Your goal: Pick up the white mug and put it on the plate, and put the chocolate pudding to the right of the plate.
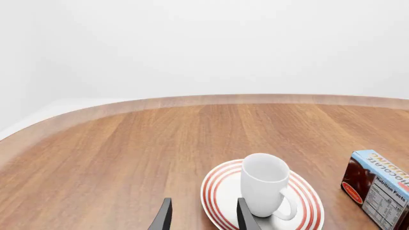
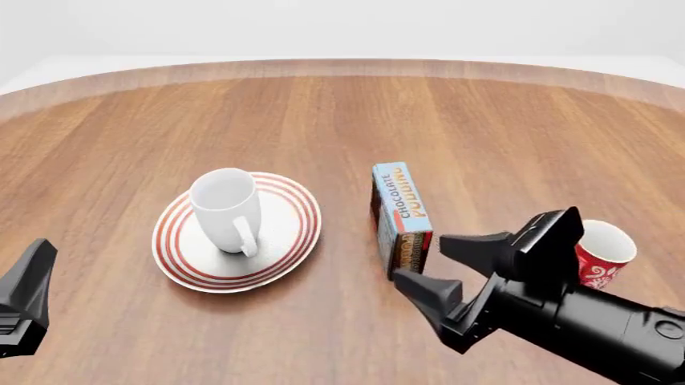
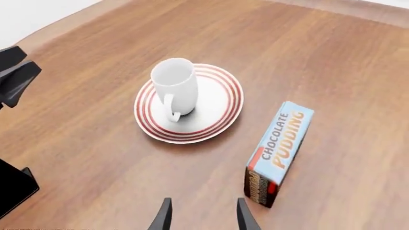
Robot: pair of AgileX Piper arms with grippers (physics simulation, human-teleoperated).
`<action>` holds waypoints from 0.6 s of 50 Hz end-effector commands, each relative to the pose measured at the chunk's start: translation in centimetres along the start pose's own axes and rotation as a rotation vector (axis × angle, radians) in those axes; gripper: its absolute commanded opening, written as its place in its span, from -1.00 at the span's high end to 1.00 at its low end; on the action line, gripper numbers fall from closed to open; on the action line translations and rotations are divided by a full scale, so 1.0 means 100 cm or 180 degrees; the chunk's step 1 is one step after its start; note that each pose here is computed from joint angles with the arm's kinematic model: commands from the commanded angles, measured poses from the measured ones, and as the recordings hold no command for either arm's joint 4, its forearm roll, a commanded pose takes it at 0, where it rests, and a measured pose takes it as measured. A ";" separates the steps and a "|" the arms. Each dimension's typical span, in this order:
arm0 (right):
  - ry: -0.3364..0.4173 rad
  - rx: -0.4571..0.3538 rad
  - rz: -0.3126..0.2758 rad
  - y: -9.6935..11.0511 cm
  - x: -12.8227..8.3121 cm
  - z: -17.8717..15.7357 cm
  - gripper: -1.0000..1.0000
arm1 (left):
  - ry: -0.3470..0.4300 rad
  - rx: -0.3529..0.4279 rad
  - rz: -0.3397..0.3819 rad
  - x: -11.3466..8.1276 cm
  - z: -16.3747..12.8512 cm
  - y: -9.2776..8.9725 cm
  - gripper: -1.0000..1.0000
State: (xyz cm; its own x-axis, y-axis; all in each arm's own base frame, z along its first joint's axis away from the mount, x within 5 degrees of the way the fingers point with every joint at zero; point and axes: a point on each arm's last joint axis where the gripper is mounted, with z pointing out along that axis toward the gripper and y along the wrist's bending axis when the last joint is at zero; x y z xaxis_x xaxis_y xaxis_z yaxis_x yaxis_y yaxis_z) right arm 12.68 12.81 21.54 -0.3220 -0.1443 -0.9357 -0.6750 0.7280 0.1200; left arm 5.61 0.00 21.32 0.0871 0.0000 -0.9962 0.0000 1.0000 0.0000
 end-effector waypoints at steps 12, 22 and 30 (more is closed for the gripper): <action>-0.0025 0.0092 0.0064 -0.007 0.013 -0.021 -1.00 | 0.0000 0.0000 0.0000 0.000 0.000 0.000 -1.00; -0.0061 0.0153 0.0057 -0.009 0.016 -0.038 -1.00 | 0.0000 0.0000 0.0000 0.000 0.000 0.000 -1.00; -0.0069 0.0193 0.0063 -0.011 0.019 -0.049 -1.00 | 0.0000 0.0000 0.0000 0.000 0.000 0.000 -1.00</action>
State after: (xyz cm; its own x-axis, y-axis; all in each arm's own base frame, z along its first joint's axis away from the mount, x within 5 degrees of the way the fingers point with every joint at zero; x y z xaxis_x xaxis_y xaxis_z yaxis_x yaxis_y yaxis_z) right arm 10.44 9.54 21.24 -0.3237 -0.1191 -0.9386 -0.6378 0.7603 0.1234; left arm 5.61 0.00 21.32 0.0871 0.0000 -0.9962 0.0000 1.0000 0.0000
